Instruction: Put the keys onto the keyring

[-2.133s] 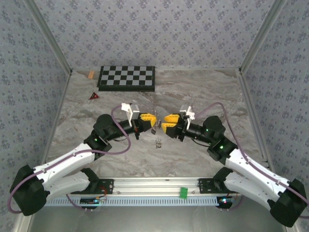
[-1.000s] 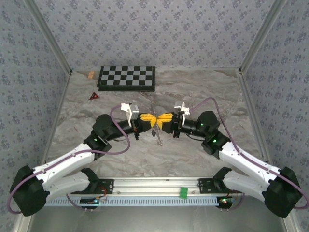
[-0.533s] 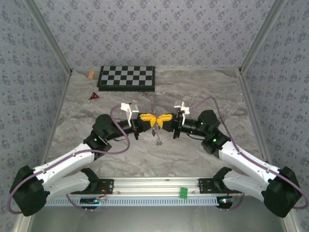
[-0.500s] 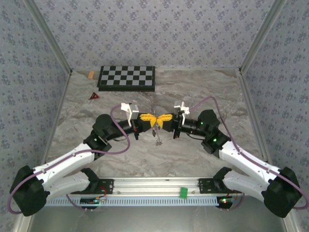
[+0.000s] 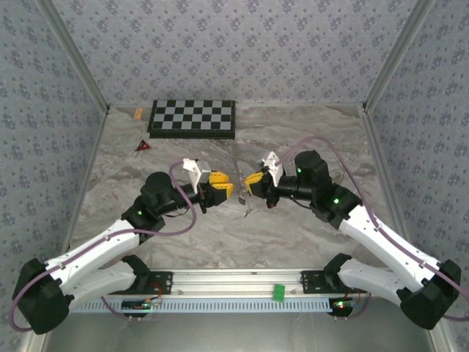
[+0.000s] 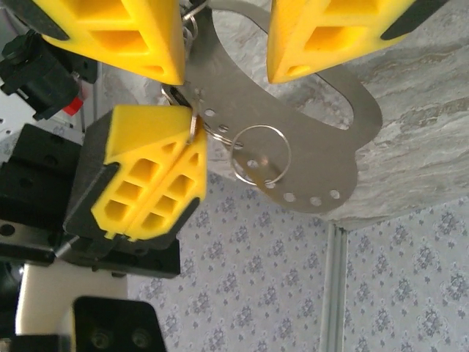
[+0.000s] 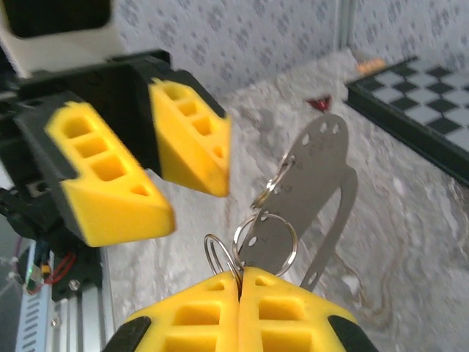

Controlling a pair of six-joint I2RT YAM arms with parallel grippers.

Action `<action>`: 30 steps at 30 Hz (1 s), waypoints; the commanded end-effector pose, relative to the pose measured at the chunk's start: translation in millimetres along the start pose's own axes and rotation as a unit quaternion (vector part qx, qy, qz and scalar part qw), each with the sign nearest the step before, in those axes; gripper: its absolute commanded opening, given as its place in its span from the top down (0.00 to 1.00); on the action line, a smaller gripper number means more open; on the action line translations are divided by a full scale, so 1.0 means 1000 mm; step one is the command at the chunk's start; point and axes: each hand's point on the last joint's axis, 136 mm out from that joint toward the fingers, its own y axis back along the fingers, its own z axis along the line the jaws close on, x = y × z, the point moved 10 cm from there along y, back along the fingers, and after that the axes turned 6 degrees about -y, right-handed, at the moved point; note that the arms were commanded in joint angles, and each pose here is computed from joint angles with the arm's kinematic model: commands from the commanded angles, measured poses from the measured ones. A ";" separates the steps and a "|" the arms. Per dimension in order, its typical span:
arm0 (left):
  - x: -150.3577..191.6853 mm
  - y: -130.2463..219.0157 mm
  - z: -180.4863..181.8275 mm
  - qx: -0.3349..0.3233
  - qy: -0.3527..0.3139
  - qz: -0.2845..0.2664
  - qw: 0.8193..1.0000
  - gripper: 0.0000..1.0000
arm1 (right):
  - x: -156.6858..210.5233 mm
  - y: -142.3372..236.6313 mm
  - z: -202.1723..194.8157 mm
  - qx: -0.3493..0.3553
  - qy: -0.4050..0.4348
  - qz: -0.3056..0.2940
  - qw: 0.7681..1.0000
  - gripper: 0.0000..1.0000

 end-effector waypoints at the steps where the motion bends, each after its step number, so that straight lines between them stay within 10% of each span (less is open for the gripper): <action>1: 0.002 0.003 -0.001 0.001 -0.019 0.011 1.000 0.65 | 0.007 -0.002 -0.002 0.033 0.022 0.104 0.994 1.00; 30: 0.018 -0.014 0.000 0.051 -0.015 0.071 0.996 0.70 | -0.008 -0.030 0.015 0.021 0.122 0.200 0.972 1.00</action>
